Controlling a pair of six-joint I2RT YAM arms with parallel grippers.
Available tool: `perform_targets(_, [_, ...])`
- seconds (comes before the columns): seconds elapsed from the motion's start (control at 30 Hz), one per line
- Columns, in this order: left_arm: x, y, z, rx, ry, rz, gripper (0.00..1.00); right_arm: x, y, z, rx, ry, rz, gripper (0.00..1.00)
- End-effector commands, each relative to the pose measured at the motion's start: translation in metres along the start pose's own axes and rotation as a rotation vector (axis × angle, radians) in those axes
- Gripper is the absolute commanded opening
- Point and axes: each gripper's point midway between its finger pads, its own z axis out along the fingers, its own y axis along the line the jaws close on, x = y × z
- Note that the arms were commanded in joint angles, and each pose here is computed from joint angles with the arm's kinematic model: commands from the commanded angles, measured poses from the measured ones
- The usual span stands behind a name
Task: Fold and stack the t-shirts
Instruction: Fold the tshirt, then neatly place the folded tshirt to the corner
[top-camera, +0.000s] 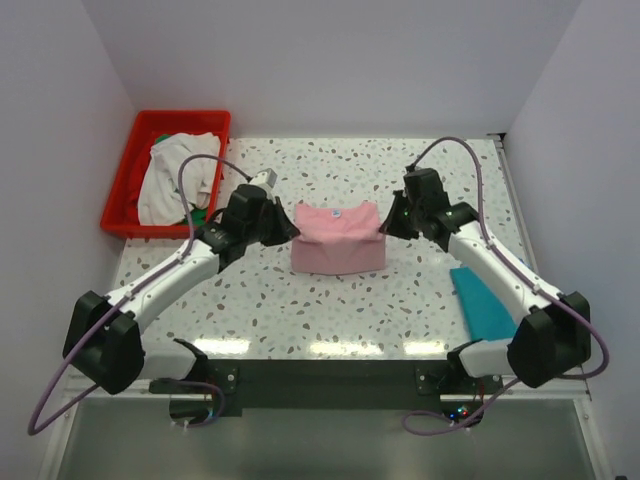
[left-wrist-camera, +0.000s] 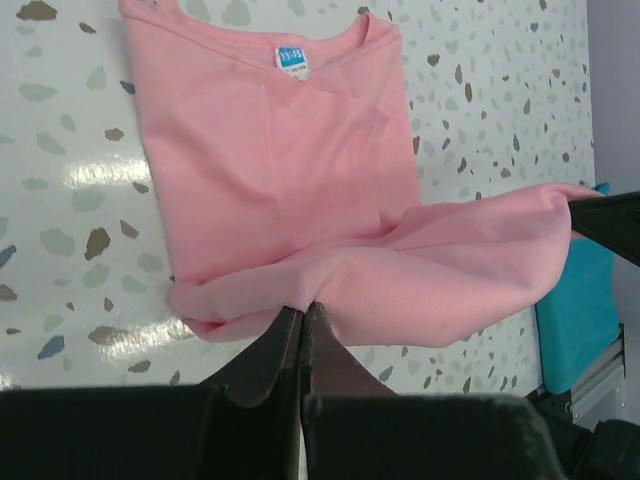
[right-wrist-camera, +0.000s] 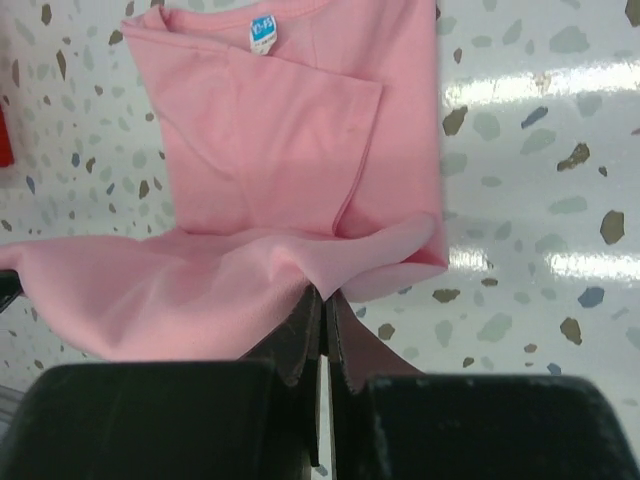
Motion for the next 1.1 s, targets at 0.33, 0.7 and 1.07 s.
perform_targets(0.33, [-0.160,0.048,0.146,0.196,-0.121,-0.088,1.00,-0.155,-0.010,0.158,-0.071,0.016,0.200,0.66])
perform_targets(0.7, [-0.143,0.036,0.101,-0.011,-0.209,-0.040,0.89,-0.121,-0.025,0.122,0.066,-0.046,0.079,0.68])
perform_targets(1.07, [-0.015,-0.025,0.152,-0.054,0.045,0.203,0.21,-0.069,-0.044,0.163,0.121,0.084,-0.082,0.78])
